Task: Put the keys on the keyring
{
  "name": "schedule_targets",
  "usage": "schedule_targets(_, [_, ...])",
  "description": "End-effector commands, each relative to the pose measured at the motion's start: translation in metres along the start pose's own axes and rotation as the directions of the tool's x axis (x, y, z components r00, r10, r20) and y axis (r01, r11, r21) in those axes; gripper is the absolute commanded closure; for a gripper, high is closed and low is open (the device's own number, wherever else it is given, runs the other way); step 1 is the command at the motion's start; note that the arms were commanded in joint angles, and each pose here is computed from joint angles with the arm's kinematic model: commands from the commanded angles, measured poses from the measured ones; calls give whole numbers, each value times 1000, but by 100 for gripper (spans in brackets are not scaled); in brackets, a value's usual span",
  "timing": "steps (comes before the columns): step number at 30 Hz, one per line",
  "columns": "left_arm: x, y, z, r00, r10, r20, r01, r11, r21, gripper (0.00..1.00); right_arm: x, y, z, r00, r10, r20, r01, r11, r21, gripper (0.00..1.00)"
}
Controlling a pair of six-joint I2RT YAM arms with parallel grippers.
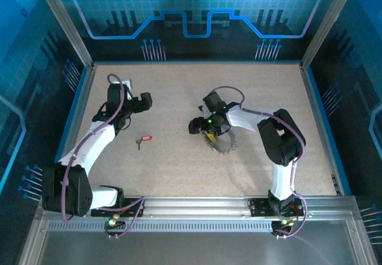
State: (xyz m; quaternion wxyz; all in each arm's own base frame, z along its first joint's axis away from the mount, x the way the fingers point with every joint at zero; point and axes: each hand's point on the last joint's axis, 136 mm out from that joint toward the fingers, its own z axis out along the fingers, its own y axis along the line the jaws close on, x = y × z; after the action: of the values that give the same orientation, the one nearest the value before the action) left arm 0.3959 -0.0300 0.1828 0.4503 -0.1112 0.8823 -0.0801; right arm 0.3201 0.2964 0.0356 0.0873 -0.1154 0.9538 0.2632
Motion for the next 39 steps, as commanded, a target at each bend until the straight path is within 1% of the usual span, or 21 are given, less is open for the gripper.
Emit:
schedule_targets(1, [-5, -8, 2, 1000, 13, -1, -13, 1000, 24, 1, 46, 22, 3, 986, -98, -133, 85, 991, -99, 17])
schedule_targets(5, [-5, -8, 3, 1000, 13, 1, -13, 1000, 23, 1, 72, 34, -3, 962, -176, -211, 138, 974, -180, 19])
schedule_targets(10, [-5, -10, 4, 1000, 15, -13, -14, 1000, 28, 1, 92, 46, -18, 933, -262, -247, 201, 948, -247, 19])
schedule_targets(13, [-2, -7, 4, 1000, 10, -7, -10, 1000, 14, 1, 114, 45, -27, 921, -230, -314, 151, 955, -257, 22])
schedule_targets(16, [-2, -10, 5, 1000, 23, -11, -23, 999, 23, 1, 137, 35, -30, 916, -193, -353, 108, 963, -246, 22])
schedule_targets(20, [0, -9, 8, 1000, 14, -13, -13, 1000, 21, 1, 155, 15, -39, 911, -167, -376, 113, 980, -161, 21])
schedule_targets(24, [4, -13, 12, 999, 9, -49, -7, 999, 37, 1, 159, 13, -54, 926, -145, -349, 102, 985, -140, 21])
schedule_targets(28, [4, -12, 12, 999, 3, -43, -2, 999, 34, 1, 155, 10, -75, 945, -154, -288, 136, 987, -82, 22])
schedule_targets(29, [4, -13, 12, 999, 8, -44, -6, 999, 37, 1, 155, 10, -79, 949, -159, -274, 141, 987, -83, 26])
schedule_targets(31, [1, -14, 10, 999, 11, -42, -9, 999, 42, 1, 155, 11, -85, 954, -154, -259, 140, 987, -75, 38])
schedule_targets(32, [-1, -15, 9, 999, 11, -37, -10, 999, 42, 1, 156, 7, -86, 955, -136, -262, 128, 991, -49, 44])
schedule_targets(35, [-2, -14, 6, 1000, 12, -24, -11, 999, 38, 1, 168, -13, -83, 957, -76, -280, 90, 995, 37, 52])
schedule_targets(39, [-6, -15, 2, 1000, 15, -13, -14, 999, 46, 1, 165, -27, -78, 968, -43, -247, 72, 992, 108, 55])
